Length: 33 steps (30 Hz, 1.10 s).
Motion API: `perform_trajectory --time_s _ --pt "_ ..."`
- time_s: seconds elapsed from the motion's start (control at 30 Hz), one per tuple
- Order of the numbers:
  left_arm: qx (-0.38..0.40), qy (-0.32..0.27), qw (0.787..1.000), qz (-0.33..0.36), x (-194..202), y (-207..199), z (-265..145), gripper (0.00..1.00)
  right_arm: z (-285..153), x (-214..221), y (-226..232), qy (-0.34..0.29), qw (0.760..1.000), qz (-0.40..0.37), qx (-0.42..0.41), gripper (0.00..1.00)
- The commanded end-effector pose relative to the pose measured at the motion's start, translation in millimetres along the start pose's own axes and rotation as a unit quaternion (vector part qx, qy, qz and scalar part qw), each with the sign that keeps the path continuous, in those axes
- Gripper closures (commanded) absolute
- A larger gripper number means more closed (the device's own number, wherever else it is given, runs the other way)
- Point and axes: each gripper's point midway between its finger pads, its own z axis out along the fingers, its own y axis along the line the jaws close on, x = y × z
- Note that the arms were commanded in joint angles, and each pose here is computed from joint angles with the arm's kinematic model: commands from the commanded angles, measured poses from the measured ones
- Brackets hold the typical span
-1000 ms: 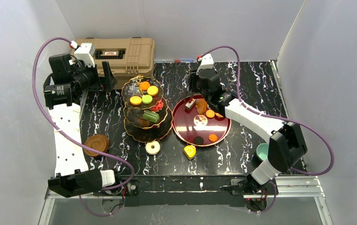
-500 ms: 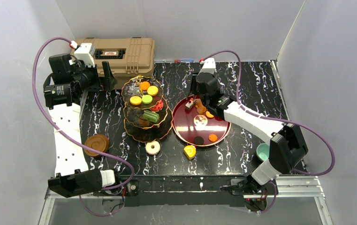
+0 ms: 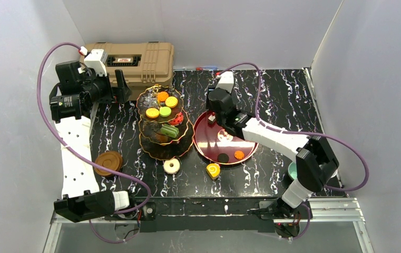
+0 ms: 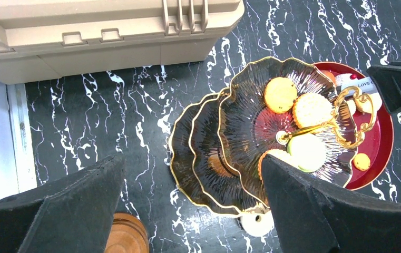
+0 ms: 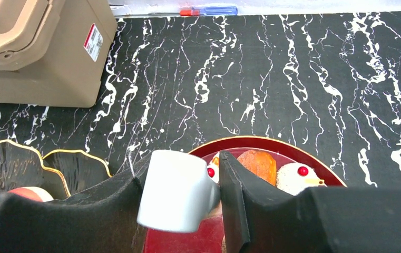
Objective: Serve the afternoon tea
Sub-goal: Pick up the desert from the tray.
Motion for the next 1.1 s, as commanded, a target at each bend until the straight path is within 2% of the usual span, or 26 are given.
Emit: perform_trajectory --time_s 0.0,0.63,0.7,0.9,0.97,1.07 --pt "-0.002 -0.010 1.000 0.011 0 -3 -10 0.01 7 -27 2 -0.057 0.997 0.039 0.025 0.49" --pt "-0.003 -0.011 1.000 0.016 -2 -3 -12 0.01 38 -10 6 -0.072 0.995 0.022 0.060 0.54" --pt "-0.003 -0.010 1.000 0.016 -1 -3 -12 0.01 37 -11 3 -0.075 0.995 0.018 0.064 0.61" --pt "-0.001 -0.010 1.000 0.015 -1 -3 -11 0.01 20 -23 -3 -0.088 0.995 0.007 0.053 0.91" --pt "0.000 -0.011 1.000 0.014 -2 -4 -12 0.01 11 -31 -2 -0.093 0.995 0.005 0.040 0.96" --pt "0.003 -0.012 1.000 0.014 -3 -6 -13 0.01 -6 -38 5 -0.090 0.996 -0.014 0.007 0.98"
